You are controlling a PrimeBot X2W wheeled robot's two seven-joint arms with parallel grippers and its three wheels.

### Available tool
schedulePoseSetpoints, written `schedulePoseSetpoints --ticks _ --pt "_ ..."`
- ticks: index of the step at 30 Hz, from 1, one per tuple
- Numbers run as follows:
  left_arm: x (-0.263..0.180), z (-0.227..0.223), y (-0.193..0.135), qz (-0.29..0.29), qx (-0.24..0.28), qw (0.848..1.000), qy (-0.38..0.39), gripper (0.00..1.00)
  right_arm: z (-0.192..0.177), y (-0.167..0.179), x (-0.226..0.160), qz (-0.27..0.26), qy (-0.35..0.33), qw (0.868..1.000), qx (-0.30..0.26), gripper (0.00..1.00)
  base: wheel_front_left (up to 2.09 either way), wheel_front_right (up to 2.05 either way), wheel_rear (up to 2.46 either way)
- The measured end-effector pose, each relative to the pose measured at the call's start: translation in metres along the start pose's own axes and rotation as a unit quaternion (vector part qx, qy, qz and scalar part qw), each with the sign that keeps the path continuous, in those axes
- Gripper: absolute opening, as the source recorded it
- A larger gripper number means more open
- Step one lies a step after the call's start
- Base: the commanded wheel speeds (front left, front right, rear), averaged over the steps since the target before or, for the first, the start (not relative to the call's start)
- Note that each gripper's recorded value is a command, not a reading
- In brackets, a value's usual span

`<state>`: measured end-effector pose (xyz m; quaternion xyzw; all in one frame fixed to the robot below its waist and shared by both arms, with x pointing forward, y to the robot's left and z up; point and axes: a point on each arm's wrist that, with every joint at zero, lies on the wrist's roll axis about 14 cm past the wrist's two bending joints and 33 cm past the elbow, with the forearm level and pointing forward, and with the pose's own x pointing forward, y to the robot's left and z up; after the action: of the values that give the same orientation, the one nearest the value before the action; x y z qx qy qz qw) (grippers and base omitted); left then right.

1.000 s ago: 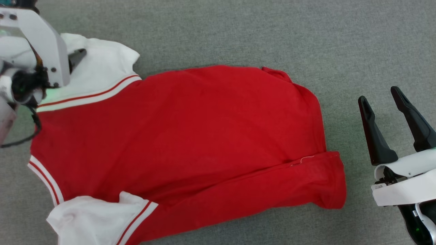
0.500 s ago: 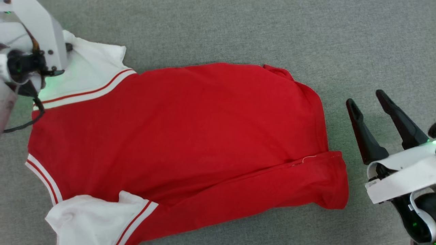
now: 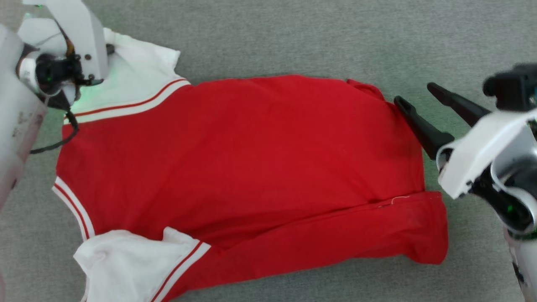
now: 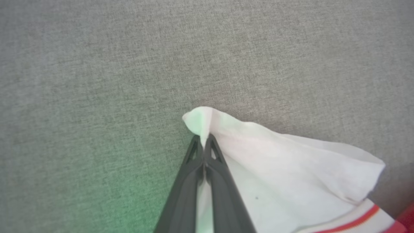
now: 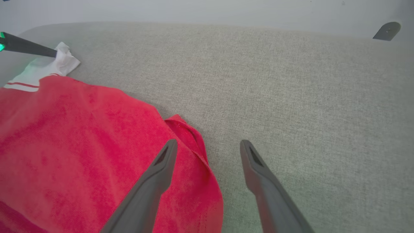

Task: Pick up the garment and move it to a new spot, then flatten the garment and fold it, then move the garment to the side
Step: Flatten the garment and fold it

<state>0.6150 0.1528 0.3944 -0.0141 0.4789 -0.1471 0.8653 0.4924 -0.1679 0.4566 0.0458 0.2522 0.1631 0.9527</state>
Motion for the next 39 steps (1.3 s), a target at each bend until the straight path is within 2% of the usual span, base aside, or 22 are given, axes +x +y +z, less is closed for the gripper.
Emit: schedulePoseSetpoints --ticks 7,13,18,19,20,21,29,36,39 --pt "0.001 0.001 0.0 -0.003 0.007 1.0 -0.003 0.0 -0.01 0.005 0.033 0.02 0.077 0.997 -0.001 1.0 0.0 0.0 0.0" --pt "0.002 0.0 0.003 -0.003 0.011 1.0 -0.006 0.0 -0.037 0.012 0.048 0.035 0.163 0.986 -0.005 1.0 0.0 0.0 0.0" --pt "0.002 0.0 0.002 -0.004 0.012 1.0 -0.008 0.0 -0.045 0.014 0.053 0.039 0.207 0.977 -0.023 1.0 0.0 0.0 0.0" --pt "0.003 0.0 0.002 -0.003 0.013 1.0 -0.008 0.0 -0.046 0.015 0.054 0.041 0.213 0.976 -0.022 0.85 0.0 0.0 0.0" --pt "0.002 0.0 0.002 -0.003 0.013 1.0 -0.008 0.0 -0.047 0.016 0.055 0.044 0.219 0.975 -0.018 0.45 0.0 0.0 0.0" --pt "0.002 0.0 0.002 -0.003 0.013 1.0 -0.009 0.0 -0.047 0.015 0.055 0.043 0.227 0.973 -0.024 0.0 0.0 0.0 0.0" --pt "-0.004 0.002 0.002 -0.001 0.013 1.0 -0.016 0.0 -0.044 0.014 0.057 0.036 0.243 0.969 -0.022 0.0 0.0 0.0 0.0" --pt "-0.027 0.019 -0.001 -0.005 0.008 0.998 -0.062 0.0 -0.024 0.01 0.053 0.022 0.201 0.979 -0.01 0.0 0.0 0.0 0.0" --pt "-0.041 0.025 -0.003 -0.006 0.008 0.997 -0.081 0.0 -0.017 0.011 0.046 0.021 0.183 0.983 -0.021 0.0 0.0 0.0 0.0"
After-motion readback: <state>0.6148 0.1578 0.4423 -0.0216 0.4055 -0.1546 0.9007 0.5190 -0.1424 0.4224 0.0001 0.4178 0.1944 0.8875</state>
